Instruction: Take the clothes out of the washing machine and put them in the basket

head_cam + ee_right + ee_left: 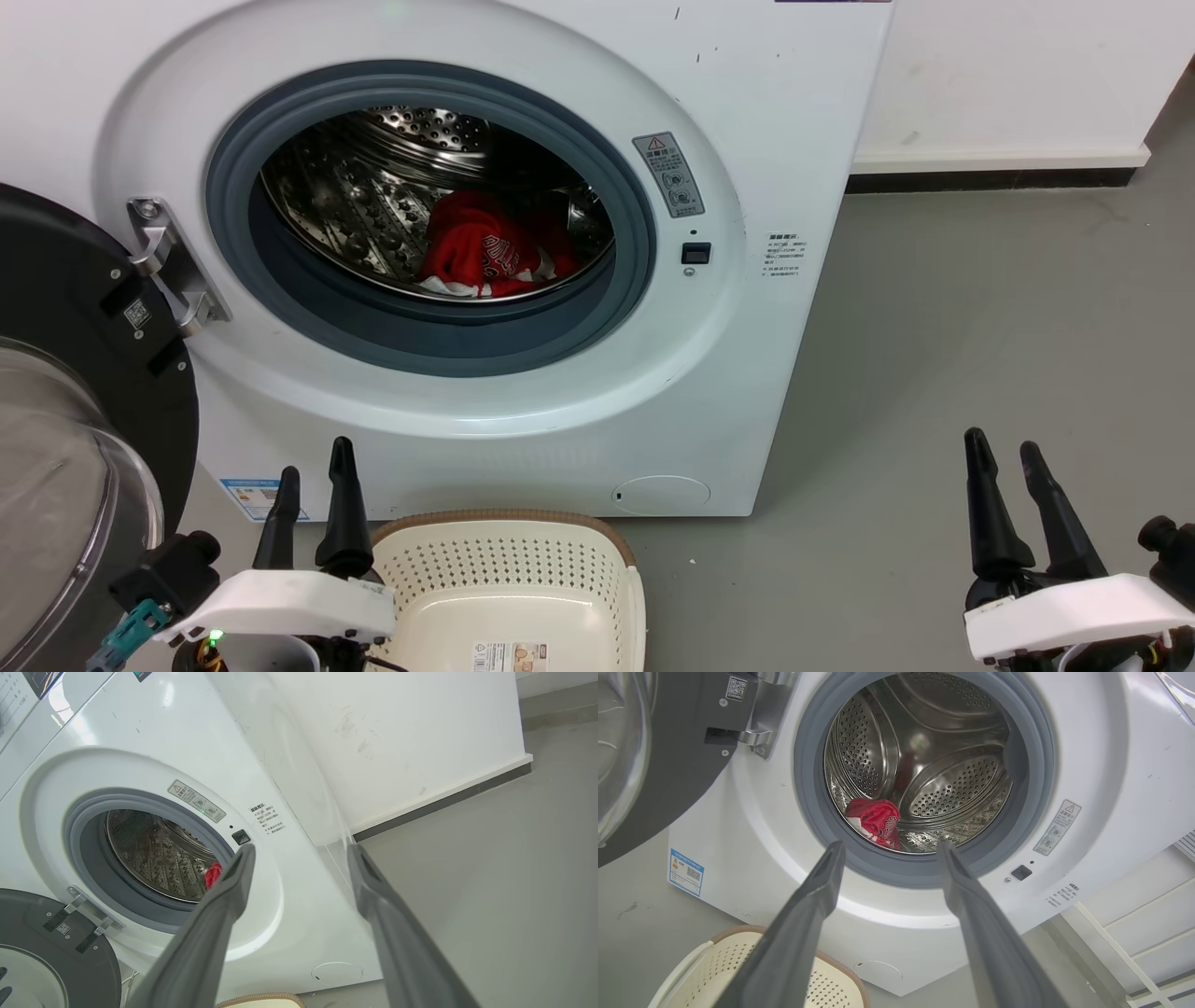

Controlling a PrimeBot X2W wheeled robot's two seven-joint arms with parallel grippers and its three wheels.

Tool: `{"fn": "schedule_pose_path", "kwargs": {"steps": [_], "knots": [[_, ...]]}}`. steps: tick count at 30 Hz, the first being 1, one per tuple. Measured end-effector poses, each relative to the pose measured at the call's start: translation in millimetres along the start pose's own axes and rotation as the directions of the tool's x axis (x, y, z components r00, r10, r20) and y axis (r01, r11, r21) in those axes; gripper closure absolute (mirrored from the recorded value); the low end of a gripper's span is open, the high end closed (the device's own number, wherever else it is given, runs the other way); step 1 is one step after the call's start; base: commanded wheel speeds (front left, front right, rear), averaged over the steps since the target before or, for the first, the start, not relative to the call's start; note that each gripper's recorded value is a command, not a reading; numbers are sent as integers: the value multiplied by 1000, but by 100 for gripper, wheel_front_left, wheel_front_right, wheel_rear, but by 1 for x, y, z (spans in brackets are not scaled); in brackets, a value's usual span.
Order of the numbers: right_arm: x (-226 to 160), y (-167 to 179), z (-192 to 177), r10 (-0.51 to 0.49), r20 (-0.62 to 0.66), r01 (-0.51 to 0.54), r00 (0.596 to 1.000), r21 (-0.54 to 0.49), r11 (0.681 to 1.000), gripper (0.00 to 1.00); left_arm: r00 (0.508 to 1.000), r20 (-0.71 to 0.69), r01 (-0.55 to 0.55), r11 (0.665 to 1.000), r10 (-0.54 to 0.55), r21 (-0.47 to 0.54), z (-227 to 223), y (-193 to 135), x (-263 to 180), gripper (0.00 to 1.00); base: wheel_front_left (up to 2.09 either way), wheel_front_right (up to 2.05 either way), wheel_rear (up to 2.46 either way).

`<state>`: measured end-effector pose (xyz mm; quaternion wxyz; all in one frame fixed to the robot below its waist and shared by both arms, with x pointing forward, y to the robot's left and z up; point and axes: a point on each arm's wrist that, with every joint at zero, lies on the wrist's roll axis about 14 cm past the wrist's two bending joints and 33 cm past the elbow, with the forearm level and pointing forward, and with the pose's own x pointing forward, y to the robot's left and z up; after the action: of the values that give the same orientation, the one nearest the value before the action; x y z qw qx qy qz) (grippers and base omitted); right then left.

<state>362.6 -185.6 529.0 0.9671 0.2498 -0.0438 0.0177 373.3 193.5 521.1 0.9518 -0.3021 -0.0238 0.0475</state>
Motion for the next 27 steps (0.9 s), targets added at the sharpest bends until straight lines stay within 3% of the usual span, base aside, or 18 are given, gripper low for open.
{"fn": "schedule_pose_path", "kwargs": {"steps": [27], "knots": [[-6,16,16,73,68,-53,995,-261,964,0,996,75,24,959,-47,284,10,-7,-9,0,0,0,0]]}}
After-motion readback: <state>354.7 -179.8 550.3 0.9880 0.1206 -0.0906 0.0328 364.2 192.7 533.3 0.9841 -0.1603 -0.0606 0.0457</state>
